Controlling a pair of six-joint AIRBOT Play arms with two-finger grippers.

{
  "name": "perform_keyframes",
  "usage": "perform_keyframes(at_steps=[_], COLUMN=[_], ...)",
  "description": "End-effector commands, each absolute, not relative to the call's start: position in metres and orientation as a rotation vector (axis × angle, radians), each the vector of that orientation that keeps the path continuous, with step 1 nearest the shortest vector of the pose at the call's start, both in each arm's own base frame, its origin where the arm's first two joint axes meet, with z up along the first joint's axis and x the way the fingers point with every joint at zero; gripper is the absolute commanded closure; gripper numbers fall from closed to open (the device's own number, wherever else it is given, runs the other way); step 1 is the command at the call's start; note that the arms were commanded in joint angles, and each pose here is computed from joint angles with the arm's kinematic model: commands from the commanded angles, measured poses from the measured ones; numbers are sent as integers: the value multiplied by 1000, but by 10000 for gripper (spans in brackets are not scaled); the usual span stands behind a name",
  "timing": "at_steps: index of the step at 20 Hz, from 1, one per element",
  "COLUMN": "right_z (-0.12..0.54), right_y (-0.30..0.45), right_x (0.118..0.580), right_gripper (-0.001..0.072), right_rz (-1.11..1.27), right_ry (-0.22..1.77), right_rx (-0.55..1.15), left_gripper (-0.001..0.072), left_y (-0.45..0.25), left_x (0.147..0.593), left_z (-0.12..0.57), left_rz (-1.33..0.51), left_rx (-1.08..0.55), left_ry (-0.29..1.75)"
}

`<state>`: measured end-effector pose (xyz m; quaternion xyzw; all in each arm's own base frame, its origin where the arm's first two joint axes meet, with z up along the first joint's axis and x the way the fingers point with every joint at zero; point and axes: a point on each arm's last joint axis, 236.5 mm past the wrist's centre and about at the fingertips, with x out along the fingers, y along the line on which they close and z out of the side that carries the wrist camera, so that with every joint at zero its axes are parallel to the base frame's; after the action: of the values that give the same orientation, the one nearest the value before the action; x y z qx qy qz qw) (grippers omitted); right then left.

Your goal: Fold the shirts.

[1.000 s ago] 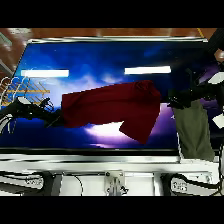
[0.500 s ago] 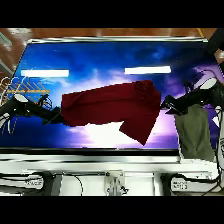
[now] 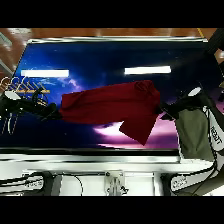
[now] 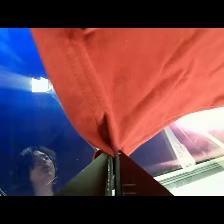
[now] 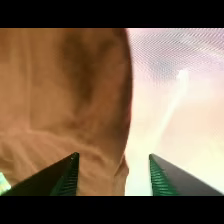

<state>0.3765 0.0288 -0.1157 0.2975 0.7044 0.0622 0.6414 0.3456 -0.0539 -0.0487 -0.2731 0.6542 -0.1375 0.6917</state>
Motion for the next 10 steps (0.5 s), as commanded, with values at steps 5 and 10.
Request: perform_keyframes(at_steps=[5, 10], right_z=[-102, 83], right_y=[65, 92], right_x=[405, 458], right_gripper=[640, 640], right_rz=[311, 587], right_ry=[1484, 1023], right_rx=[758, 376], left_gripper=[680, 680], left_y=[-47, -52], left_x=[369, 428], left_z=[-13, 187], left_rz=[-322, -442], left_rx=[-520, -320], left_ry=[1303, 764])
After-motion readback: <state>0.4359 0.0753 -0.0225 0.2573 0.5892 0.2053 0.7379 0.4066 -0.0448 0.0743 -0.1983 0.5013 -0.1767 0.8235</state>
